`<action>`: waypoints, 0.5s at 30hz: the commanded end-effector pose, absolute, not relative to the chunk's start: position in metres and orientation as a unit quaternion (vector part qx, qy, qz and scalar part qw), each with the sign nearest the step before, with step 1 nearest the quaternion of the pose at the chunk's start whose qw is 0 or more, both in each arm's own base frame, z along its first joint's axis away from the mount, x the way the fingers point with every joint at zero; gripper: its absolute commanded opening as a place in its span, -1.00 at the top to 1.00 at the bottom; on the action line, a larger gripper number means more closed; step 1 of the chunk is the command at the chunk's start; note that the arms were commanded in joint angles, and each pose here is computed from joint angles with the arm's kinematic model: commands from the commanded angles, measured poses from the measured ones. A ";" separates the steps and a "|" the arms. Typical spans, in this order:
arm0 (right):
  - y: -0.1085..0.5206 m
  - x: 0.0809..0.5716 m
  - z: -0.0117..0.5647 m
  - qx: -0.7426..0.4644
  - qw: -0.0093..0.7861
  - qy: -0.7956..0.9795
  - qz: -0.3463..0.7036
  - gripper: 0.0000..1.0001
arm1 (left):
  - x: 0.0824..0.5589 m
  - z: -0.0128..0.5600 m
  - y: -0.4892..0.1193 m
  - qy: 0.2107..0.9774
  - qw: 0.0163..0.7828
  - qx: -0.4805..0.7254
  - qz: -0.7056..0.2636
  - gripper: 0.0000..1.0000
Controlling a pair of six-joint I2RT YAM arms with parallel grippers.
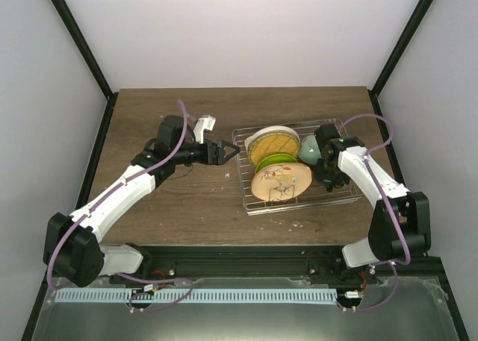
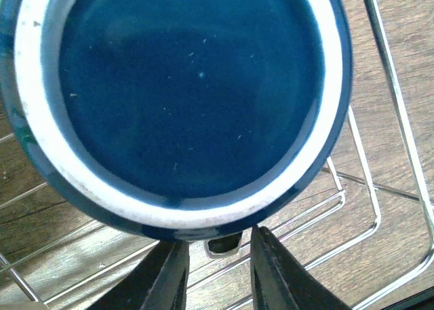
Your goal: Load the mixed dishes into the dish rack
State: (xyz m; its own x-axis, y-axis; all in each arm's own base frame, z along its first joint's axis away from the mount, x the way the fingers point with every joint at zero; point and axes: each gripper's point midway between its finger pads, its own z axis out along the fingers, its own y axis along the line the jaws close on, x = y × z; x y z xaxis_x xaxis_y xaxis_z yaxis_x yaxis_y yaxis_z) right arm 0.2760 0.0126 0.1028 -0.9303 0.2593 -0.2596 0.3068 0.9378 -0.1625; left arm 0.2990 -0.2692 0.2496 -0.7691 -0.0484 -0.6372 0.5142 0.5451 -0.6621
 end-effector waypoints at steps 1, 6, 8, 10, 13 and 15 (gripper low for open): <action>0.014 0.279 0.108 0.145 0.130 0.976 -0.099 0.43 | 0.300 0.255 -0.270 0.815 0.320 0.152 -0.459 -0.95; 0.016 0.276 0.111 0.143 0.130 0.977 -0.093 0.21 | 0.299 0.253 -0.270 0.816 0.319 0.152 -0.458 -0.95; 0.019 0.276 0.113 0.140 0.131 0.978 -0.084 0.08 | 0.299 0.251 -0.270 0.817 0.318 0.151 -0.458 -0.95; 0.022 0.276 0.118 0.137 0.137 0.978 -0.077 -0.04 | 0.300 0.250 -0.270 0.817 0.317 0.151 -0.458 -0.95; 0.026 0.276 0.126 0.131 0.144 0.978 -0.069 -0.24 | 0.300 0.249 -0.270 0.817 0.316 0.151 -0.457 -0.95; 0.028 0.274 0.133 0.126 0.149 0.978 -0.067 -0.36 | 0.300 0.248 -0.270 0.818 0.315 0.150 -0.457 -0.95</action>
State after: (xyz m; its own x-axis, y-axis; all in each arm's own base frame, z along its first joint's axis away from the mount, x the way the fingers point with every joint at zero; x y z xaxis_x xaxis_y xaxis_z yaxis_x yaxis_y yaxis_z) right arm 0.2733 0.0204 0.1110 -0.9304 0.2470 -0.2709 0.2880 0.9497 -0.1231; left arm 0.2990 -0.2692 0.2493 -0.7692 -0.0481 -0.6372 0.5143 0.5453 -0.6619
